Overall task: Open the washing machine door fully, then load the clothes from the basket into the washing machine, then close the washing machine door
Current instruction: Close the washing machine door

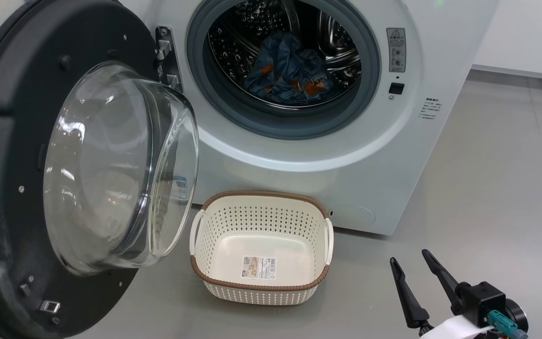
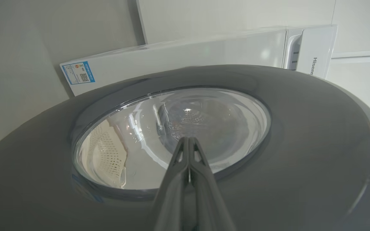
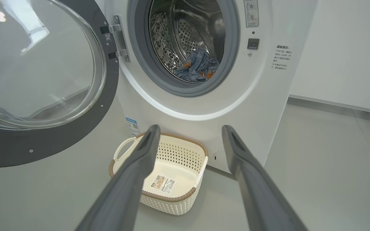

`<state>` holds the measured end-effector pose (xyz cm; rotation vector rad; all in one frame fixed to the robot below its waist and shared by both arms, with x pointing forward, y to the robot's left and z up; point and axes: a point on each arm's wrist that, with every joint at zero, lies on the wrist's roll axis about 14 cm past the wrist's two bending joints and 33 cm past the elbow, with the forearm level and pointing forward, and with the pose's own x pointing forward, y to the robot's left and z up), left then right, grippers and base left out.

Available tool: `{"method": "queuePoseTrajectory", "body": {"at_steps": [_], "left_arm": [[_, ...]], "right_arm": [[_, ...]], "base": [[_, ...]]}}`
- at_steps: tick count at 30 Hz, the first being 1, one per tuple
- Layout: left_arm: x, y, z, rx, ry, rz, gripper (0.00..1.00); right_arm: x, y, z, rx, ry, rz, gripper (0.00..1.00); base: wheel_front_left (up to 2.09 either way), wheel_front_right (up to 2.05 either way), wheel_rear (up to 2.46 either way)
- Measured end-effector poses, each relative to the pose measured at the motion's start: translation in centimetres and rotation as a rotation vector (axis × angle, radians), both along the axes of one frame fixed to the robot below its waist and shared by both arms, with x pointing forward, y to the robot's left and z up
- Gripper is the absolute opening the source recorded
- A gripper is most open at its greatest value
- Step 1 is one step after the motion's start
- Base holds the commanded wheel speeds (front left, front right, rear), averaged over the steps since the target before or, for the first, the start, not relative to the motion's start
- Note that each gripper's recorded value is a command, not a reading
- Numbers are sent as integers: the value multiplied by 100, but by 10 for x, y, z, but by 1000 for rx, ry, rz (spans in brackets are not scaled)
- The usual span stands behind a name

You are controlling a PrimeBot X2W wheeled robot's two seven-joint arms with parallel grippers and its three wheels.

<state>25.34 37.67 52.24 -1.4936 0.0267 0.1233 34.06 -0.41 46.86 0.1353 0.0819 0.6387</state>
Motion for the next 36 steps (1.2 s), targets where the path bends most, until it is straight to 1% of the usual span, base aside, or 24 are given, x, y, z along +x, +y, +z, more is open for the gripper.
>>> {"method": "queuePoseTrajectory", "body": {"at_steps": [6, 10, 15, 23, 36], "left_arm": [[2, -23, 2, 4, -10, -78, 0], [4, -34, 11, -11, -50, -103, 0], [7, -51, 23, 4, -90, -149, 0], [10, -81, 32, 4, -116, -223, 0], [27, -143, 46, 31, -141, -420, 0]], "right_arm": [[2, -7, 0, 3, 0, -26, 100], [2, -8, 1, 6, 0, -34, 100], [2, -10, 2, 8, -4, -40, 100], [-1, -13, 3, 11, -6, -50, 100], [-5, -29, 3, 14, -5, -104, 100]], "base": [[0, 0, 0], [0, 0, 0], [0, 0, 0], [0, 0, 0], [0, 0, 0]]}}
